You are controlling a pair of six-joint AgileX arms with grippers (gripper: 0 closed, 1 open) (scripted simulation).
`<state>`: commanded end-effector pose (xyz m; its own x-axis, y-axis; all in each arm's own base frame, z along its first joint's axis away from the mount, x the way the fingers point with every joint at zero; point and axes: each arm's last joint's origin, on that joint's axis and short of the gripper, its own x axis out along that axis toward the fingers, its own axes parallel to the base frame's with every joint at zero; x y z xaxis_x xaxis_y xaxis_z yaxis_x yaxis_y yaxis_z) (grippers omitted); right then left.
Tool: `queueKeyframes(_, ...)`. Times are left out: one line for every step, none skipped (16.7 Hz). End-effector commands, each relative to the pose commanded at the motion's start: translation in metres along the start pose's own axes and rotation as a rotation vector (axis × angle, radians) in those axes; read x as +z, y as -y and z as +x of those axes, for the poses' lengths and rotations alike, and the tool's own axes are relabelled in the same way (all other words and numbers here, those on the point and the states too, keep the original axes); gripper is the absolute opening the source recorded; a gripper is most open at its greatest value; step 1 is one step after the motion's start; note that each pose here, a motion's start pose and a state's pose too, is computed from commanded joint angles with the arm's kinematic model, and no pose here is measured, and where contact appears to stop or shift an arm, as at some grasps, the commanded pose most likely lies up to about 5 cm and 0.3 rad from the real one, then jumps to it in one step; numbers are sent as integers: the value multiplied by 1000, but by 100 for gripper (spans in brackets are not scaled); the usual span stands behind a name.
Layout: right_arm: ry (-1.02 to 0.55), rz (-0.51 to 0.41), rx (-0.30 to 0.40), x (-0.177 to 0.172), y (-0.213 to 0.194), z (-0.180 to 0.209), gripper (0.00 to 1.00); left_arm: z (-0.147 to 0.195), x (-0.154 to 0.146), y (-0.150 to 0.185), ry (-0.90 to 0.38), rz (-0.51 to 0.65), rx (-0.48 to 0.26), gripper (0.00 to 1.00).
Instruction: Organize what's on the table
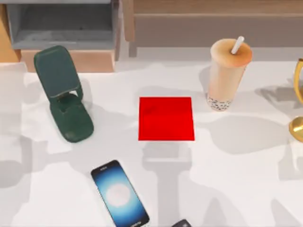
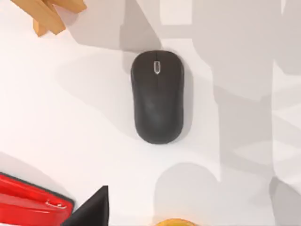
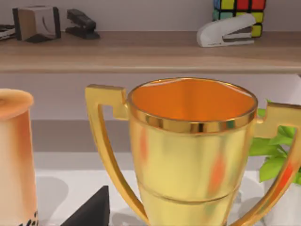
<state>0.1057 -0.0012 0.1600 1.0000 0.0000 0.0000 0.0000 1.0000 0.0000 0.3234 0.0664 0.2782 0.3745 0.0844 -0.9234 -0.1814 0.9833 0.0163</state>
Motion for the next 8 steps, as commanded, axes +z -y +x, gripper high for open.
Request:
queueKeyframes(0, 0, 0, 0, 0, 0, 100, 15, 14, -4, -67, -8, 3, 100)
queueKeyframes(0, 0, 0, 0, 0, 0, 100, 30, 26, -8, -129, -17, 4, 100)
queueKeyframes(0, 0, 0, 0, 0, 0, 100, 46, 35, -12, -186, -25, 4, 100)
queueKeyframes(0, 0, 0, 0, 0, 0, 100, 60, 43, -15, -236, -33, 3, 100)
queueKeyframes(0, 0, 0, 0, 0, 0, 100, 74, 49, -19, -280, -40, 1, 100)
queueKeyframes(0, 0, 0, 0, 0, 0, 100, 85, 54, -21, -318, -46, -1, 100)
queueKeyframes(0, 0, 0, 0, 0, 0, 100, 95, 57, -24, -348, -52, -3, 100)
queueKeyframes(0, 0, 0, 0, 0, 0, 100, 102, 59, -26, -371, -57, -5, 100)
